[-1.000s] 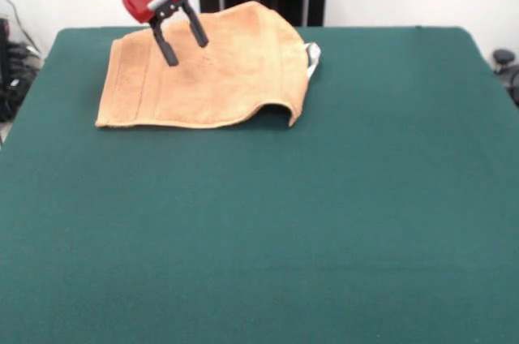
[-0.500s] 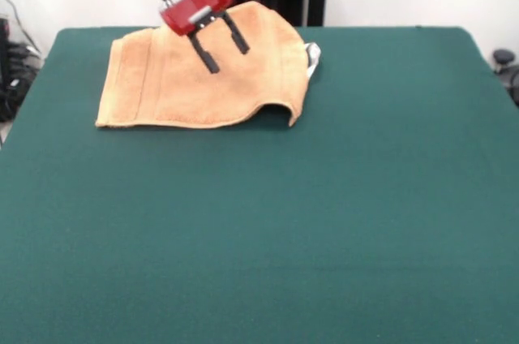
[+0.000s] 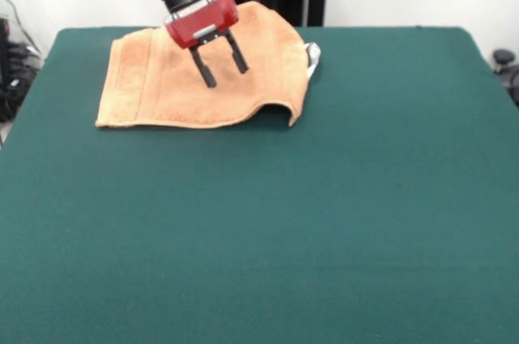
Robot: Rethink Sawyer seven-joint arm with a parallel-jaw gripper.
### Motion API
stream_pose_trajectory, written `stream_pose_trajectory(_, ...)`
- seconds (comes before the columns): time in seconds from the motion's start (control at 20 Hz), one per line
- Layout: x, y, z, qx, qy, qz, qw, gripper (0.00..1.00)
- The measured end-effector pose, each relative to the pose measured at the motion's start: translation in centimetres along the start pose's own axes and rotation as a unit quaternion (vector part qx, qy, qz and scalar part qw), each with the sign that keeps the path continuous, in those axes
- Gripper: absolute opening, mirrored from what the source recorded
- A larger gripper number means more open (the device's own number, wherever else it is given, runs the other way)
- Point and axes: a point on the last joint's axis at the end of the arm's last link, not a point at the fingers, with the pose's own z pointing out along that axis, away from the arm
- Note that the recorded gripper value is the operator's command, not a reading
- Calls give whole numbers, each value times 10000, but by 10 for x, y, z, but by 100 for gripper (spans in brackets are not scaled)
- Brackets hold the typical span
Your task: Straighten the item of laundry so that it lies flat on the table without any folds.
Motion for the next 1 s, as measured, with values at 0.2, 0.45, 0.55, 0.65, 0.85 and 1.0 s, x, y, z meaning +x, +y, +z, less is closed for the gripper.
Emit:
stream_pose_trajectory(0.2,-5,2,2,212,-164,103,9996,100)
stream_pose_trajectory(0.45,-4,7,13,129,-262,209,9994,100)
stream_pose_trajectory(0.55,-1,12,23,22,-311,309,9990,100)
stream_pose_trajectory(0.65,4,20,34,-115,-379,473,9981,100)
stream_pose_trajectory(0.85,7,26,38,-194,-478,658,9965,100)
stream_pose_trajectory(1.0,6,29,35,-233,-529,720,9957,100)
